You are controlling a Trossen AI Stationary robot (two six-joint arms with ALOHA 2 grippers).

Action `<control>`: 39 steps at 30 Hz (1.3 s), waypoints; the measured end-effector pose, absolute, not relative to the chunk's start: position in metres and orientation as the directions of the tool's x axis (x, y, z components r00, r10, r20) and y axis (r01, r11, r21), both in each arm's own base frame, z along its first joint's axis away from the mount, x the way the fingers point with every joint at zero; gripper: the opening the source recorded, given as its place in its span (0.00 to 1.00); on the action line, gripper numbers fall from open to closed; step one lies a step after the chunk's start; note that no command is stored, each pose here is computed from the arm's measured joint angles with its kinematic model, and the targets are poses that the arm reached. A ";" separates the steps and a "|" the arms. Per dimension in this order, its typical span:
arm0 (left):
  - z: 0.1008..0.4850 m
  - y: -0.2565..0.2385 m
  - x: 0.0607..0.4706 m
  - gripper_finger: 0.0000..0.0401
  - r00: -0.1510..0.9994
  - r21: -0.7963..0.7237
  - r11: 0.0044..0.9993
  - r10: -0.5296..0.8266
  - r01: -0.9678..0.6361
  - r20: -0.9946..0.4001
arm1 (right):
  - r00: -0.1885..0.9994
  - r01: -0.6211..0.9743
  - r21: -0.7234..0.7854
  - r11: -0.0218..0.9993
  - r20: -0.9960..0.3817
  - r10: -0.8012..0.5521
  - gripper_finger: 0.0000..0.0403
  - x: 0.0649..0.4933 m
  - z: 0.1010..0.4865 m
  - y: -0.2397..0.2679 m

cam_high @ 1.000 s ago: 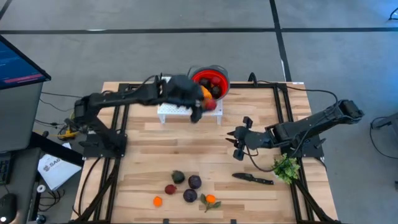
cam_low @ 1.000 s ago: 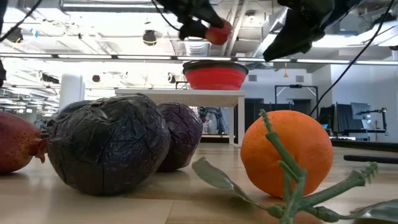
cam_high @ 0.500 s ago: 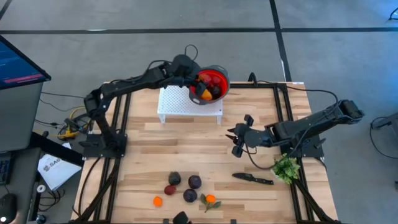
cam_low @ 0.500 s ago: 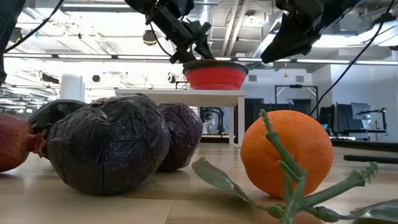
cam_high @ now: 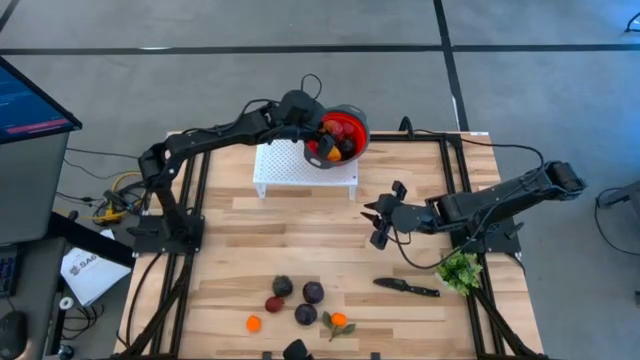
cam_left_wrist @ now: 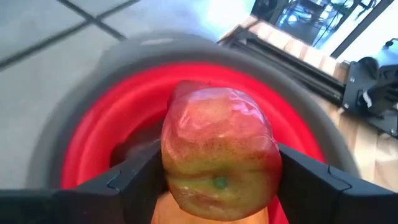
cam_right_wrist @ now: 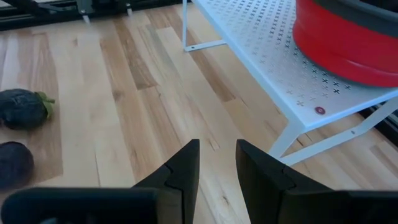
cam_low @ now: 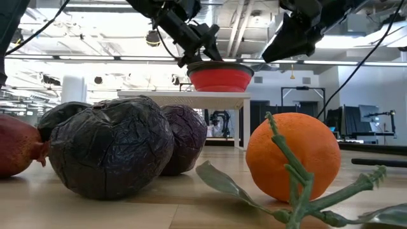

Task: Pick & Place Fruit
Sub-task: Put the apple into the red strainer on the shelf, then put the mangosteen into the red strainer on the shelf

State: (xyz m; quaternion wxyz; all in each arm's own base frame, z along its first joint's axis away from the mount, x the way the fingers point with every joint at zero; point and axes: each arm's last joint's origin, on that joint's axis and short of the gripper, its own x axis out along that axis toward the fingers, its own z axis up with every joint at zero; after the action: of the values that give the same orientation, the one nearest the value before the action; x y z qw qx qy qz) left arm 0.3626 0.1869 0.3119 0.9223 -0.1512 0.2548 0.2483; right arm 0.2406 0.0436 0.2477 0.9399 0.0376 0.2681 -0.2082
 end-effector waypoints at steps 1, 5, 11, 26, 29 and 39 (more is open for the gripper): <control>0.308 0.187 0.362 0.66 0.743 -0.156 0.829 0.378 -0.537 -0.553 | 0.771 0.412 -0.039 0.911 -0.518 -0.371 0.24 0.241 0.248 0.044; 0.307 0.187 0.363 0.66 0.763 -0.168 0.831 0.382 -0.531 -0.522 | 0.772 0.412 -0.038 0.910 -0.516 -0.371 0.24 0.241 0.248 0.044; 0.308 0.186 0.363 0.66 0.776 -0.175 0.842 0.364 -0.511 -0.515 | 0.772 0.410 -0.040 0.911 -0.516 -0.371 0.24 0.241 0.248 0.044; 0.309 0.186 0.363 0.79 0.782 -0.164 0.853 0.355 -0.495 -0.513 | 0.785 0.412 -0.022 0.911 -0.499 -0.367 0.24 0.242 0.250 0.044; 0.309 0.186 0.363 0.83 0.782 -0.161 0.855 0.355 -0.493 -0.513 | 0.785 0.412 -0.022 0.911 -0.499 -0.367 0.24 0.242 0.250 0.044; 0.362 0.143 0.333 0.84 0.866 -0.105 0.936 0.264 -0.337 -0.426 | 0.808 0.410 0.024 0.912 -0.474 -0.350 0.24 0.246 0.254 0.040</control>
State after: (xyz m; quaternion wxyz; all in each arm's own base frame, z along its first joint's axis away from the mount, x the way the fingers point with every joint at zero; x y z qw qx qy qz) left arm 0.3331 0.1427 0.3616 0.9618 -0.0882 0.2069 0.1561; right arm 0.2461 0.0399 0.2535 0.9487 0.0627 0.2365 -0.2003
